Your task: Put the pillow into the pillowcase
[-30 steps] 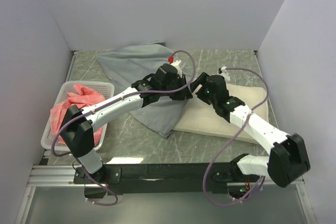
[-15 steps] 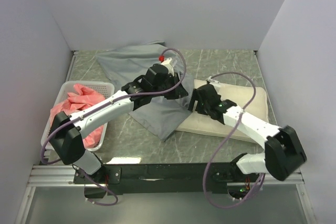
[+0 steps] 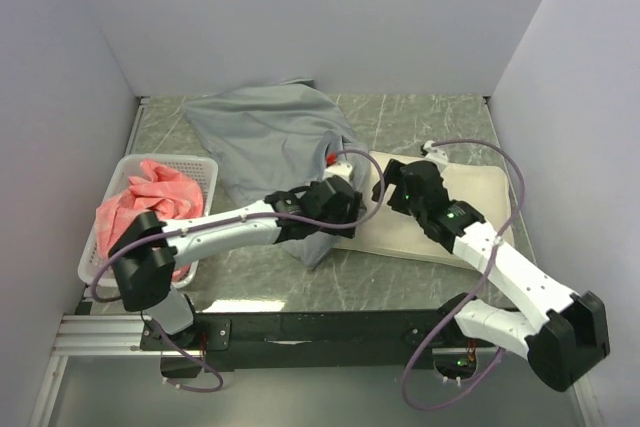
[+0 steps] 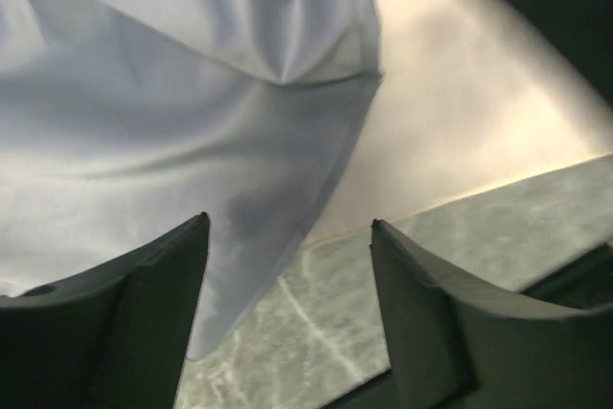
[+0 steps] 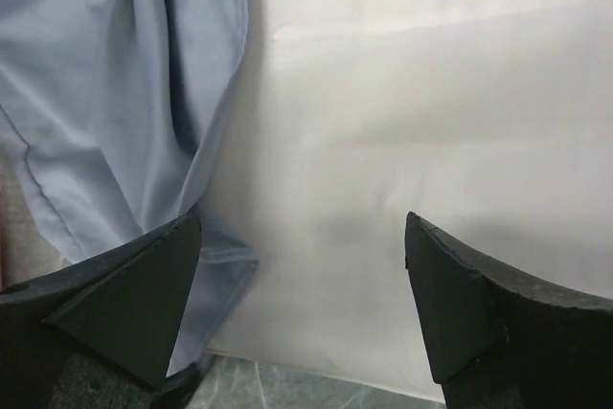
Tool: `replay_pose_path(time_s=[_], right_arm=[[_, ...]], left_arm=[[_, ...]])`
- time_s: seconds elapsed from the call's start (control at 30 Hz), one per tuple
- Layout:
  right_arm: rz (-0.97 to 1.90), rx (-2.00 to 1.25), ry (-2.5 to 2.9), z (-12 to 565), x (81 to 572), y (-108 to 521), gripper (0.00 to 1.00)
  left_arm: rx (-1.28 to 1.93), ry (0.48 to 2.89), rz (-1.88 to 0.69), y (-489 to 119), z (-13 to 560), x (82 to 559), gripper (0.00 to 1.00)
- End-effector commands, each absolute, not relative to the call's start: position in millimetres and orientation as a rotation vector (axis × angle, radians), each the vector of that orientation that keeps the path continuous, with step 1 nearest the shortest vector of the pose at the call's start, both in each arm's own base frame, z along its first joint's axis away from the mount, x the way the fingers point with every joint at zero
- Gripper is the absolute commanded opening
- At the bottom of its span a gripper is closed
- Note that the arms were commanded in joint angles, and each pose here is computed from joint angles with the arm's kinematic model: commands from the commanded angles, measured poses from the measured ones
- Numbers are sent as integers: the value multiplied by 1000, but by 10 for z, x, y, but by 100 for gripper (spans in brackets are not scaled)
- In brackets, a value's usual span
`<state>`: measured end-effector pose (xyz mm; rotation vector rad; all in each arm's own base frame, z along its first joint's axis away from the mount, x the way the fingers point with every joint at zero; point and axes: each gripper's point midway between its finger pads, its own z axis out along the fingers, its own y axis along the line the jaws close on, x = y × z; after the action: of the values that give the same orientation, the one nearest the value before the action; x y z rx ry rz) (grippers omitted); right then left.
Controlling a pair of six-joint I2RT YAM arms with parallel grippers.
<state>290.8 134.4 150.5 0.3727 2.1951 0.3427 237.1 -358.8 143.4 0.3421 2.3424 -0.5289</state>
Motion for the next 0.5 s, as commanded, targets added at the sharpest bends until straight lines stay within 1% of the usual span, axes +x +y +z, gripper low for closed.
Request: replay_pose_path(time_s=[0.0,0.17,0.23,0.3,0.37,0.4,0.47], right_arm=[[314,433,2142,1686,2890,1136,93],[327,434,2130,1686,2829,1031,93],[330,414,2146,1637,2804,1033,94],[325,384,2177,1558,2789,1055,94],[332,340,2234,1408,2763,1118,94],[338,308,2248,1364,2771,1148,94],[367,271,2288,1256,2756,1226,94]], left_arm=[[388,2289,-352,-3589,1399,2533,76],[412,2302,-264,-3625,1204,2599,78],[396,2292,-225,-3605,1180,2659,74],[374,2290,-183,-3557,1218,2685,58],[346,2282,-173,-3513,1276,2701,39],[344,2282,-179,-3506,1293,2691,24],[326,2275,-203,-3488,1409,2672,7]])
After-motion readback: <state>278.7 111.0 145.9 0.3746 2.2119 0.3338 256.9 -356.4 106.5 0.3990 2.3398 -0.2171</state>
